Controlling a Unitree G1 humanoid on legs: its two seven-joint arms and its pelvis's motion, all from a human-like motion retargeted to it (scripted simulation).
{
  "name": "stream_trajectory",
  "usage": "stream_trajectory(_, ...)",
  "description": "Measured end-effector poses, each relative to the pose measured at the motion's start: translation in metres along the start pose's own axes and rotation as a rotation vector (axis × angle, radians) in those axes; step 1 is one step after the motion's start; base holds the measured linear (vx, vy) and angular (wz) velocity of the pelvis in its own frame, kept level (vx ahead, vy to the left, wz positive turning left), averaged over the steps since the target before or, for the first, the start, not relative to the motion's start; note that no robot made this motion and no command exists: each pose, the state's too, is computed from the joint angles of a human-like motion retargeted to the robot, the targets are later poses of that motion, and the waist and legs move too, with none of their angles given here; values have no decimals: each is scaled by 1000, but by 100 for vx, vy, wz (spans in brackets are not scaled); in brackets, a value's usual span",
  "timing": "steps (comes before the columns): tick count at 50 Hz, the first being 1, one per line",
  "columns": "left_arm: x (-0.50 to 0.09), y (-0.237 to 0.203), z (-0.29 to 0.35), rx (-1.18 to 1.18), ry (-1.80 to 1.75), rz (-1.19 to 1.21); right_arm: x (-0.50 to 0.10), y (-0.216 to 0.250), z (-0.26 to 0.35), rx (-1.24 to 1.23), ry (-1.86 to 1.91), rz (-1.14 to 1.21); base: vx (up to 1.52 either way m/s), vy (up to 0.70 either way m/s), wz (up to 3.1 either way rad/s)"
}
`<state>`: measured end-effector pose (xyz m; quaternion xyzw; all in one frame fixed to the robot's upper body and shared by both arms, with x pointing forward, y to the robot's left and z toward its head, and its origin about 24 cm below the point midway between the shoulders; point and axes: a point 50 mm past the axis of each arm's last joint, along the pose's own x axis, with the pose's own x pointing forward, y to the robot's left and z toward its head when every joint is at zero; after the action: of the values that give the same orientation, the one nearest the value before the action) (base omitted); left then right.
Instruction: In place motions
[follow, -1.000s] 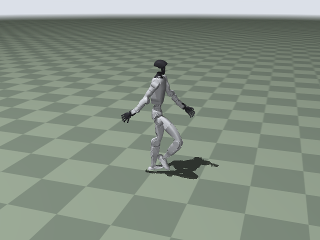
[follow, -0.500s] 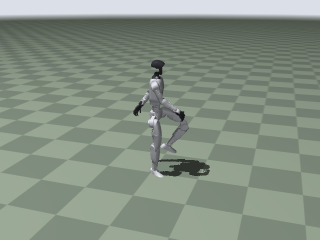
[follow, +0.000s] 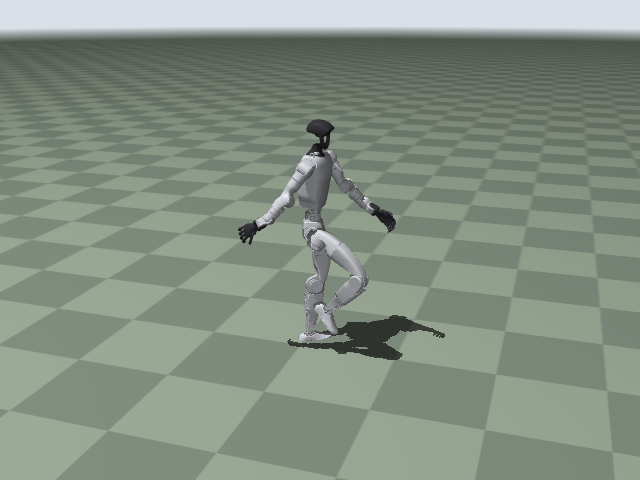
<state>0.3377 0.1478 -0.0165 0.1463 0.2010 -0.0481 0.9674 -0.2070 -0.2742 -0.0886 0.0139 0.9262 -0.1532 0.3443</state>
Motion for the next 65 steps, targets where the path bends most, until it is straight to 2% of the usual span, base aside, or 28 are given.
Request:
stream_trajectory(5,-13,-37,-30,-201,46,-92,10,22,-8,45,-63,41,6,-13,-35)
stream_trajectory(9,-57,-44,-125,-298,356,-29,-2,41,19,-115,-59,111,8,-13,-128)
stream_trajectory(12,-150,-59,-225,-486,786,108,-23,66,60,-318,-129,178,17,-15,-101)
stream_trajectory(15,-296,-78,-294,-693,1336,304,-61,98,115,-533,-296,141,17,-16,-36)
stream_trajectory(18,-411,-73,-310,-691,1712,364,-150,161,191,-633,-630,189,-20,-23,-205)
stream_trajectory(20,-474,-72,-304,-669,1926,360,-237,207,226,-682,-934,309,-40,-21,-116)
stream_trajectory(22,-511,-71,-295,-680,2061,369,-337,238,239,-784,-1275,425,-58,-19,-113)
stream_trajectory(26,-519,-71,-292,-825,2046,417,-509,239,211,-970,-1916,403,-30,-20,-121)
stream_trajectory(28,-519,-70,-293,-892,2024,483,-557,229,189,-1053,-2139,273,-2,-8,-38)
stream_trajectory(30,-520,-62,-294,-850,2042,525,-572,219,184,-1046,-2230,144,6,1,39)
stream_trajectory(34,-461,-47,-309,-739,1872,417,-537,227,199,-1026,-2165,190,1,-3,78)
stream_trajectory(37,-387,-41,-314,-672,1640,345,-464,233,226,-1066,-1907,218,-2,8,104)
stream_trajectory(40,-319,-37,-305,-542,1478,343,-340,219,244,-1093,-1479,167,22,21,126)
stream_trajectory(42,-276,-42,-293,-447,1382,299,-231,186,231,-1046,-1107,105,42,30,184)
stream_trajectory(45,-199,-62,-257,-387,1130,151,-92,125,154,-891,-510,44,28,15,153)
stream_trajectory(46,-159,-63,-232,-357,977,87,-72,102,131,-800,-350,20,-12,22,148)
stream_trajectory(50,-29,-46,-79,-191,304,-26,-22,39,47,-401,18,-49,-45,29,90)
stream_trajectory(53,4,10,19,-53,-57,63,-9,24,18,-212,64,8,-43,24,134)
stream_trajectory(55,3,34,44,-14,-163,167,-2,15,4,-127,64,-6,-6,6,55)
stream_trajectory(57,2,27,45,-62,-185,189,7,11,-18,-45,70,3,23,-10,-8)
stream_trajectory(60,0,-2,33,-137,-155,98,17,15,-44,110,93,38,10,-11,-31)
stream_trajectory(62,-5,-14,7,-134,-77,57,17,22,-41,156,85,24,4,-13,-83)
stream_trajectory(65,-31,-35,-70,-143,149,33,13,35,-21,90,39,30,21,-15,-94)
